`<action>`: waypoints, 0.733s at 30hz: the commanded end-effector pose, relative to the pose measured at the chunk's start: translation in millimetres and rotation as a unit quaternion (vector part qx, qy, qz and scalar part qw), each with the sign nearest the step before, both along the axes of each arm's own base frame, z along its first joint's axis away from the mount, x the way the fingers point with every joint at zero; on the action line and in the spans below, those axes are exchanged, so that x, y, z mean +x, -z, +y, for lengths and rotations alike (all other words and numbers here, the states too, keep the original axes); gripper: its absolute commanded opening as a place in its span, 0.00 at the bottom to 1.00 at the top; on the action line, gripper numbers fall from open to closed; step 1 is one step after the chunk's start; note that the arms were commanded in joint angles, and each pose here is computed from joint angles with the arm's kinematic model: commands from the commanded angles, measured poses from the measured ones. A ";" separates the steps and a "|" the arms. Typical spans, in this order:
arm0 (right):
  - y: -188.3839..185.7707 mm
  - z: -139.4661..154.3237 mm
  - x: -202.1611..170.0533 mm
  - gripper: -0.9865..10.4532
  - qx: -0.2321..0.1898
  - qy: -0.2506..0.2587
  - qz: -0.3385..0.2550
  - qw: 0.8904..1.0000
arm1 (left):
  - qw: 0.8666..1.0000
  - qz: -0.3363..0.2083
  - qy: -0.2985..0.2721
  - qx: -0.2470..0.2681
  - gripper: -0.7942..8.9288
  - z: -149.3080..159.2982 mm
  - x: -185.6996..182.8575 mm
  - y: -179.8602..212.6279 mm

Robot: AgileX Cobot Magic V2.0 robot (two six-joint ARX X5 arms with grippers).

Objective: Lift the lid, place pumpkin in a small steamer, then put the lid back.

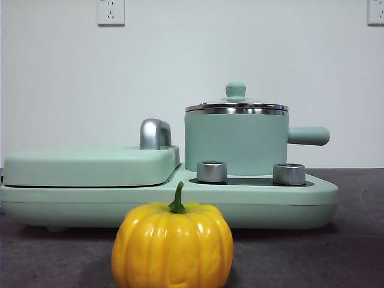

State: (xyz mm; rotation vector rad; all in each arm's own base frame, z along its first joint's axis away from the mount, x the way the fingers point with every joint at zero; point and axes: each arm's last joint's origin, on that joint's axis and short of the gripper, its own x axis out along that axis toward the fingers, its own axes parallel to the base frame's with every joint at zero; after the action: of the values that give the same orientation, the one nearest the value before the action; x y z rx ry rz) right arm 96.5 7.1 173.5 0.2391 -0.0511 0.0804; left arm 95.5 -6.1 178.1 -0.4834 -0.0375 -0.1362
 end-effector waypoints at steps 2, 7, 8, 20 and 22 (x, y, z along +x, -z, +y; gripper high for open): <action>-15.5 0.1 -2.3 0.10 0.018 -0.003 -0.075 0.997 | 0.996 -0.087 0.004 -0.003 0.09 -0.4 -3.2 -18.3; -47.4 -0.6 -11.8 0.10 0.021 -0.005 -0.126 0.992 | 0.990 -0.140 -0.001 0.021 0.09 0.0 -12.7 -48.5; -55.0 -0.8 -14.6 0.10 0.021 -0.005 -0.138 0.990 | 0.988 -0.151 -0.003 0.028 0.09 0.2 -15.2 -55.1; -123.6 -1.8 -39.4 0.10 0.009 -0.019 -0.111 0.994 | 0.983 -0.148 -0.020 0.110 0.09 0.7 -29.1 -132.5; -132.5 0.0 -37.8 0.10 0.002 -0.047 -0.084 0.995 | 0.986 -0.126 -0.017 0.111 0.09 0.6 -26.3 -147.3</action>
State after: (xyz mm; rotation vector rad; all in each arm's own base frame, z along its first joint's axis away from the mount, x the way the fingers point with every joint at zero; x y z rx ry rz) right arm 58.2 6.3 301.1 0.2426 -0.2261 0.1707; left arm 70.2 -5.2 314.7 -0.2640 -0.2678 -0.1614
